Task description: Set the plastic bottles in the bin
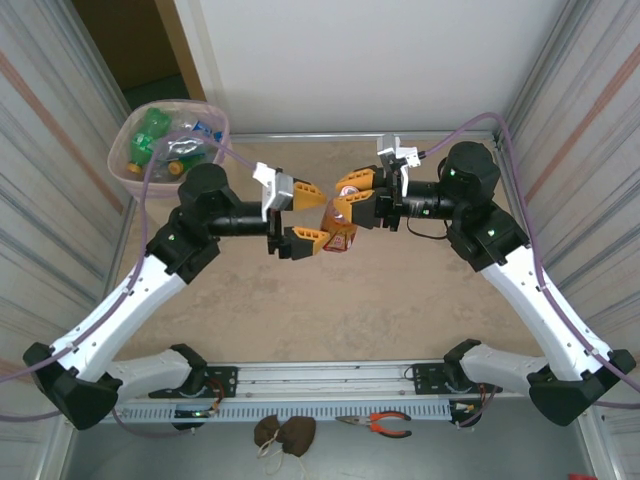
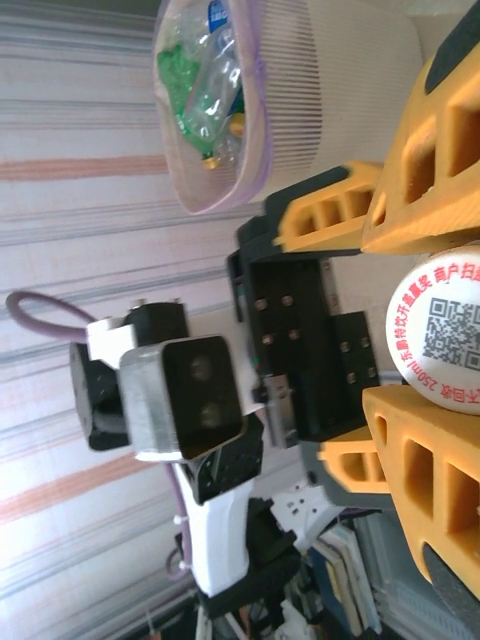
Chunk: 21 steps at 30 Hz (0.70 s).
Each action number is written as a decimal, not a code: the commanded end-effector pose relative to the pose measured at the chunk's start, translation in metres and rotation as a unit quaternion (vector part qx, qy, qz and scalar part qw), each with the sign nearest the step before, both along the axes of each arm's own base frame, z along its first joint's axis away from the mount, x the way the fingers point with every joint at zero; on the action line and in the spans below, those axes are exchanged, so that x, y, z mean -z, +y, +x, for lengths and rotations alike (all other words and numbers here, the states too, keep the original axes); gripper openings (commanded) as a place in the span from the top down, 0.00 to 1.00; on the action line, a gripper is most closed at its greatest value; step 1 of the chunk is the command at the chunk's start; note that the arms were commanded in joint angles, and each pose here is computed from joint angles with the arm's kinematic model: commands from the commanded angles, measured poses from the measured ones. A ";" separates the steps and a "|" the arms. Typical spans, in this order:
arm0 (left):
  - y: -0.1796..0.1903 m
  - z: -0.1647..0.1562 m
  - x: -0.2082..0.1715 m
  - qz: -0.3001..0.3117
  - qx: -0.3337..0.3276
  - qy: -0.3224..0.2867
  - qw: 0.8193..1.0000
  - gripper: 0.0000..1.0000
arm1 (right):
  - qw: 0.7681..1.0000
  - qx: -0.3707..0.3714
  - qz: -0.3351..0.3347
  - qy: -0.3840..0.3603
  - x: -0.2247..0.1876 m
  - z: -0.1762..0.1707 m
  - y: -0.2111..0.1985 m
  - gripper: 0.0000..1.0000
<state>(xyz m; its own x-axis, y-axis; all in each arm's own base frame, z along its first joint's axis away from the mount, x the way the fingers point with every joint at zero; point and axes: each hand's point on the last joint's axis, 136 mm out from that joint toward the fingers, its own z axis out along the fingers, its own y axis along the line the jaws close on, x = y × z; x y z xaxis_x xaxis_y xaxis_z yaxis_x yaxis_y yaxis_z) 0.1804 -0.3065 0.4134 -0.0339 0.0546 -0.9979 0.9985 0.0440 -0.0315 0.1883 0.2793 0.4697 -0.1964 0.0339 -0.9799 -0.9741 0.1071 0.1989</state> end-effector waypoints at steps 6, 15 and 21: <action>-0.008 -0.015 -0.001 0.023 0.037 -0.033 0.998 0.26 | 0.998 -0.038 0.051 -0.027 -0.040 -0.030 -0.006 0.61; -0.009 -0.024 -0.004 0.019 0.070 -0.039 0.997 0.26 | 0.998 -0.024 0.058 -0.023 -0.041 -0.026 -0.003 0.62; -0.011 -0.007 0.013 0.048 0.026 -0.026 0.998 0.27 | 0.999 0.023 0.027 -0.012 -0.021 -0.010 -0.006 0.64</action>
<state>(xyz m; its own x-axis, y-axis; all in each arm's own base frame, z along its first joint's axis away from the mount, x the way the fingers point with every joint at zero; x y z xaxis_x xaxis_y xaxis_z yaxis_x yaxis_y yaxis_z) 0.1698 -0.3173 0.3992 0.0039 0.1316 -0.9913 0.9993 -0.0363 -0.0008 0.1758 0.2809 0.4903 -0.1964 0.0947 -0.9759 -0.9759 0.0773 0.2039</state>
